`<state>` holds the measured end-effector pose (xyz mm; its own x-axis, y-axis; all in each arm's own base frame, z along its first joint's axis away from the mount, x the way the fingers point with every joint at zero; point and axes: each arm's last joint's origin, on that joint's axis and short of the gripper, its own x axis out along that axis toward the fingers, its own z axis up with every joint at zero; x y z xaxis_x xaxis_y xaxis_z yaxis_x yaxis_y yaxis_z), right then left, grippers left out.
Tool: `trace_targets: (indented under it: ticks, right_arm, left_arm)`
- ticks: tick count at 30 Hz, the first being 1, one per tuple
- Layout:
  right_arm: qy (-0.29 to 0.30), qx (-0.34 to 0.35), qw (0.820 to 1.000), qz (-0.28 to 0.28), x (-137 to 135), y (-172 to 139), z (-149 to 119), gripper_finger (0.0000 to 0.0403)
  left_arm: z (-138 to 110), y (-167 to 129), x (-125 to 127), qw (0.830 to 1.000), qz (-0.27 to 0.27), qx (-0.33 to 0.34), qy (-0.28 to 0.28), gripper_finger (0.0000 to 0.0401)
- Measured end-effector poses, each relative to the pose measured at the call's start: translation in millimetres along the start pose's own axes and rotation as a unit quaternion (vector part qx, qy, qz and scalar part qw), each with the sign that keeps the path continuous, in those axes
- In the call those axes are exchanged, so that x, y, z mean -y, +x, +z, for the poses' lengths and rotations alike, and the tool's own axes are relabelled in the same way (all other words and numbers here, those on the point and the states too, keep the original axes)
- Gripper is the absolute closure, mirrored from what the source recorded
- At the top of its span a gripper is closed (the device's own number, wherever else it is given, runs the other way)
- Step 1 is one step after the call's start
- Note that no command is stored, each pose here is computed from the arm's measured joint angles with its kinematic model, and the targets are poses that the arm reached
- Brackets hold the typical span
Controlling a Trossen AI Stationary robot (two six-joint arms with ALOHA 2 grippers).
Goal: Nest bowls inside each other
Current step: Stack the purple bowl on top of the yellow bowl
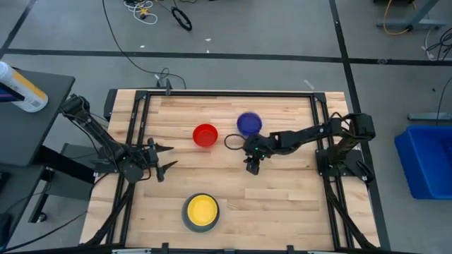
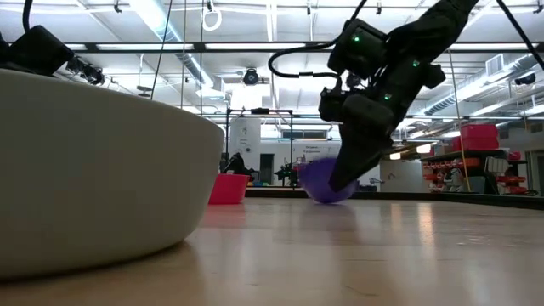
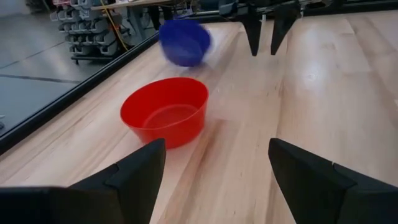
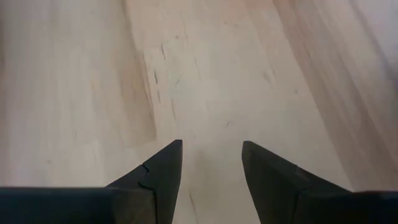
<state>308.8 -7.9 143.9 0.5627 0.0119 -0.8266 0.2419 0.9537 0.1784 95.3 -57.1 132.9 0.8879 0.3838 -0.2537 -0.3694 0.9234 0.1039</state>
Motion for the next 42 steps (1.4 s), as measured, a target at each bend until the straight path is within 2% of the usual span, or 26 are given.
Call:
trace_targets:
  ticks: [3, 11, 16, 23, 27, 31, 36, 42]
  right_arm:
    - [-0.007, -0.002, 1.000, -0.003, -2, -3, 6, 0.0225]
    - [-0.043, -0.026, 0.996, -0.079, 2, -21, 30, 0.0207]
    - [-0.029, -0.016, 0.994, -0.105, 27, -29, 48, 0.0193]
    - [0.001, -0.052, 0.983, -0.174, 82, -40, 50, 0.0190]
    - [0.023, -0.052, 0.983, -0.175, 105, -45, 50, 0.0188]
    - [0.018, -0.021, 0.987, -0.160, 108, -45, 56, 0.0187]
    - [-0.002, -0.025, 0.986, -0.162, 108, -47, 59, 0.0187]
    - [0.021, -0.026, 0.984, -0.173, 136, -60, 63, 0.0185]
  left_arm:
    - [0, 0, 0, 1.000, -0.001, -0.001, 0.000, 0.0106]
    - [0, 0, 0, 1.000, -0.001, -0.001, 0.004, 0.0106]
    - [0, 0, 0, 1.000, -0.001, -0.002, 0.007, 0.0106]
    - [0, 0, 0, 1.000, -0.001, -0.002, 0.008, 0.0106]
    - [1, 0, 1, 1.000, -0.006, 0.001, 0.003, 0.0107]
    - [11, 2, 6, 0.999, -0.039, 0.019, 0.001, 0.0126]
    - [17, 11, 2, 0.999, -0.019, 0.024, 0.029, 0.0159]
    - [18, 21, -4, 0.999, -0.025, 0.007, 0.023, 0.0178]
